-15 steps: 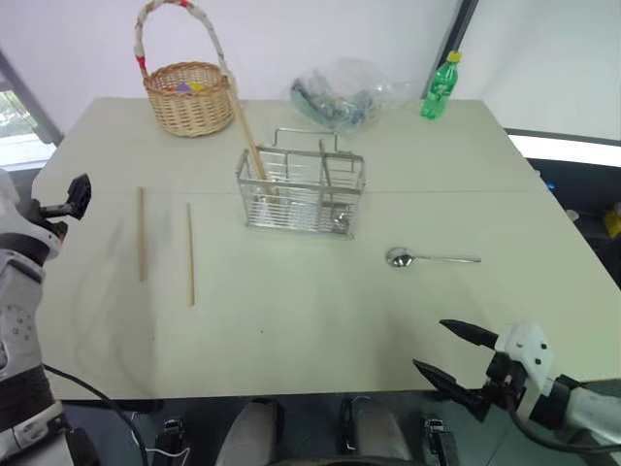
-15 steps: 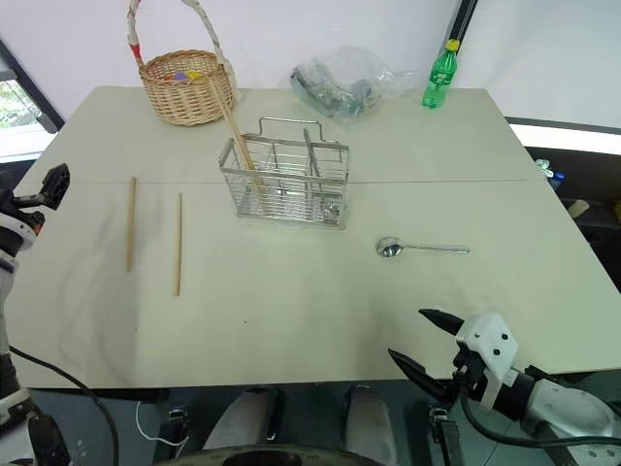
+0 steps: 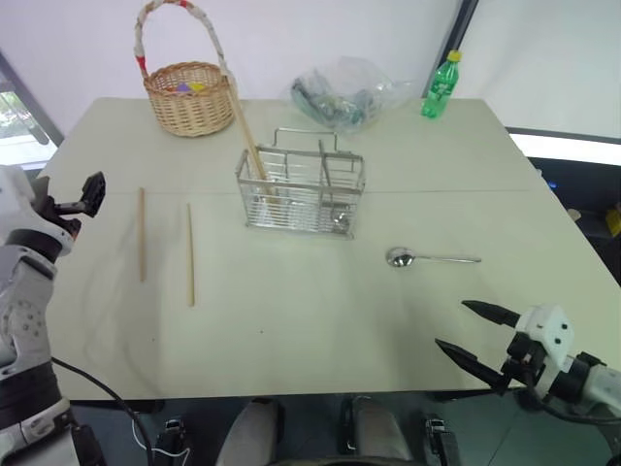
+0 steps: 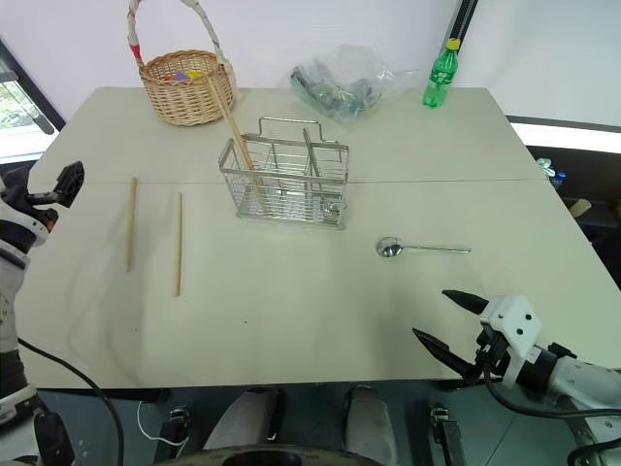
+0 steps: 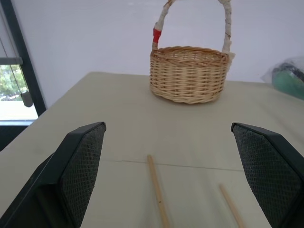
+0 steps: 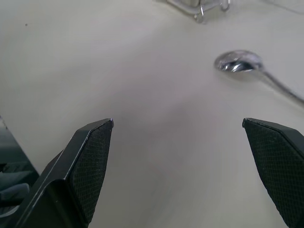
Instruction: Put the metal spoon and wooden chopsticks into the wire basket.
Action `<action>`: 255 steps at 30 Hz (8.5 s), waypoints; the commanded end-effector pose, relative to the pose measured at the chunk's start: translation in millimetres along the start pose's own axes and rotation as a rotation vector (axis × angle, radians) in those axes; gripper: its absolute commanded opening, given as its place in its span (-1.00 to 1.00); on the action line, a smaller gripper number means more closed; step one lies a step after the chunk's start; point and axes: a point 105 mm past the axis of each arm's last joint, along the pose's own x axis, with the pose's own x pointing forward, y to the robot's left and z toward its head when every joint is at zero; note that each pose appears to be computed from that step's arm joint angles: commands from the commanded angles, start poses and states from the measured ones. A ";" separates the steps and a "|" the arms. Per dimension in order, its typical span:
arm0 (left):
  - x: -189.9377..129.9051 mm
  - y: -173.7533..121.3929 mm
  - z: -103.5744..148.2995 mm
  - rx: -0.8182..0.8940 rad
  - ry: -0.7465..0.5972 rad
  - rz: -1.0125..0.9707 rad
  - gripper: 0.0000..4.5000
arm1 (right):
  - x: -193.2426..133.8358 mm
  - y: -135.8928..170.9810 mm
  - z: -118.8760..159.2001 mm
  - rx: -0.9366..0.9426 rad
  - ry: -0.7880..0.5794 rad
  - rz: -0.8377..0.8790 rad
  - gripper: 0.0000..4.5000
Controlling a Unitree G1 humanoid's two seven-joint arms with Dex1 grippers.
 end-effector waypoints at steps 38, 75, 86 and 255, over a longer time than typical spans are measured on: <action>-100.1 -213.6 0.8 0.334 0.207 -1.458 0.99 | 121.4 -127.1 51.1 -0.312 0.456 0.397 1.00; -56.5 -208.4 38.3 0.351 0.083 -1.342 1.00 | 94.9 -44.9 246.7 -0.101 -0.475 0.530 -0.97; -52.8 -211.7 44.3 0.362 0.060 -1.344 1.00 | 162.2 -37.8 258.6 -0.072 -0.544 0.245 -0.97; 94.7 -100.5 -34.4 -0.191 0.611 -0.017 0.85 | 66.5 16.0 189.3 0.030 -0.388 0.374 0.34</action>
